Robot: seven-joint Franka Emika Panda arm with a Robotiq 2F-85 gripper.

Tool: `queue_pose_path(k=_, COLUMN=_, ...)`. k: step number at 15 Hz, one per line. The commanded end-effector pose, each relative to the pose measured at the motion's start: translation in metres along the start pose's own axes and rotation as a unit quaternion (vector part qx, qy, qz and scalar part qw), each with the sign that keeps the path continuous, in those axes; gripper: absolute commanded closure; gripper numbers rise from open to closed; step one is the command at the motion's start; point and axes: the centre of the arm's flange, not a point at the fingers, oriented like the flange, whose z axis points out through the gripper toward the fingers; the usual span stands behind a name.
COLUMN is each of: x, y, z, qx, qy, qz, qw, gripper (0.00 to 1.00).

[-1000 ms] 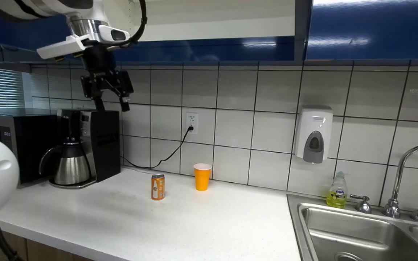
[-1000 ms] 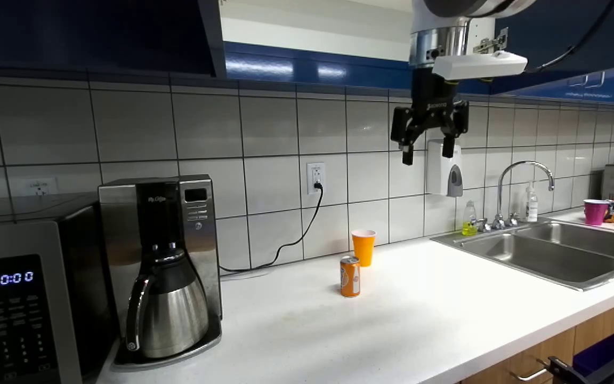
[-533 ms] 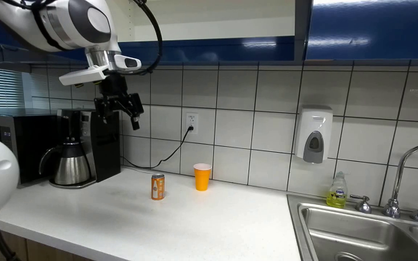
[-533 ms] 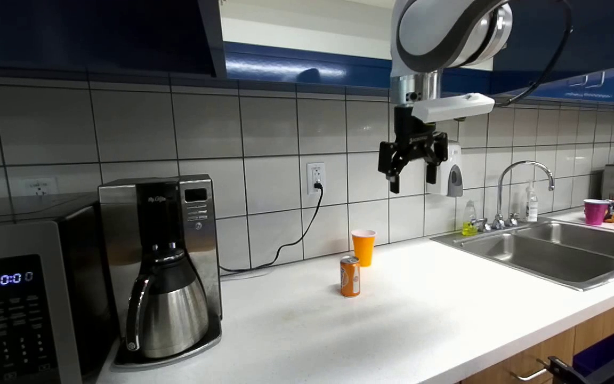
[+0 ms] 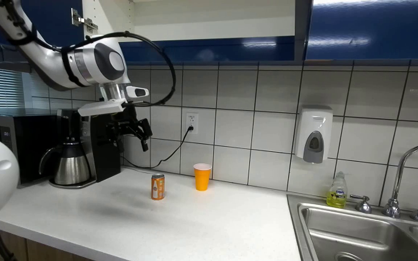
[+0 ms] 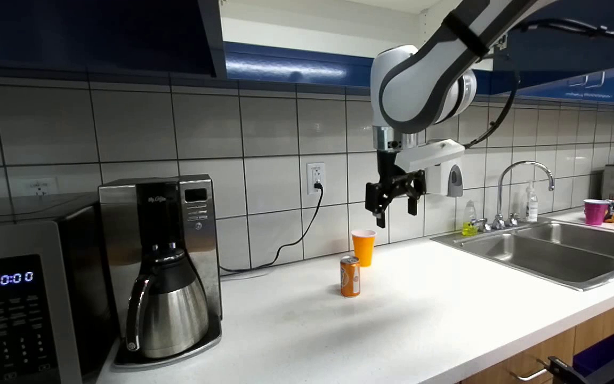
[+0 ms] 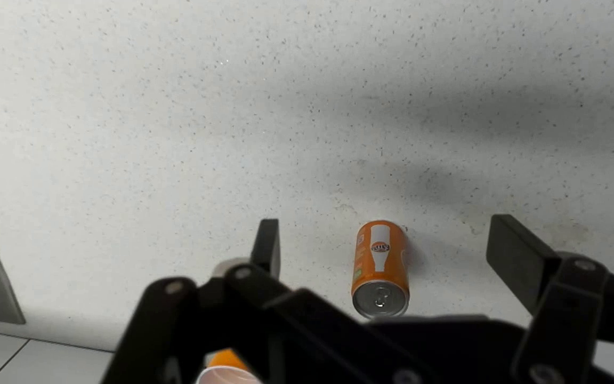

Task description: Put the can in the top cabinet

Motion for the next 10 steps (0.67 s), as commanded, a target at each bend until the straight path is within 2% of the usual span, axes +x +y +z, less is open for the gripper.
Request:
queue_pose_path(k=1, x=0.019, y=-0.009, z=0.045, qx=-0.009, qy=0.011, qz=-0.003, qw=0.9999, gripper=0.0)
queue_pose_path(k=7, x=0.033, y=-0.018, z=0.119, qx=-0.008, qy=0.026, qz=-0.01, qw=0.9996, gripper=0.0)
queue_pose_path(k=10, x=0.038, y=-0.021, z=0.151, qx=-0.026, qy=0.04, qz=-0.004, qw=0.9989, gripper=0.0)
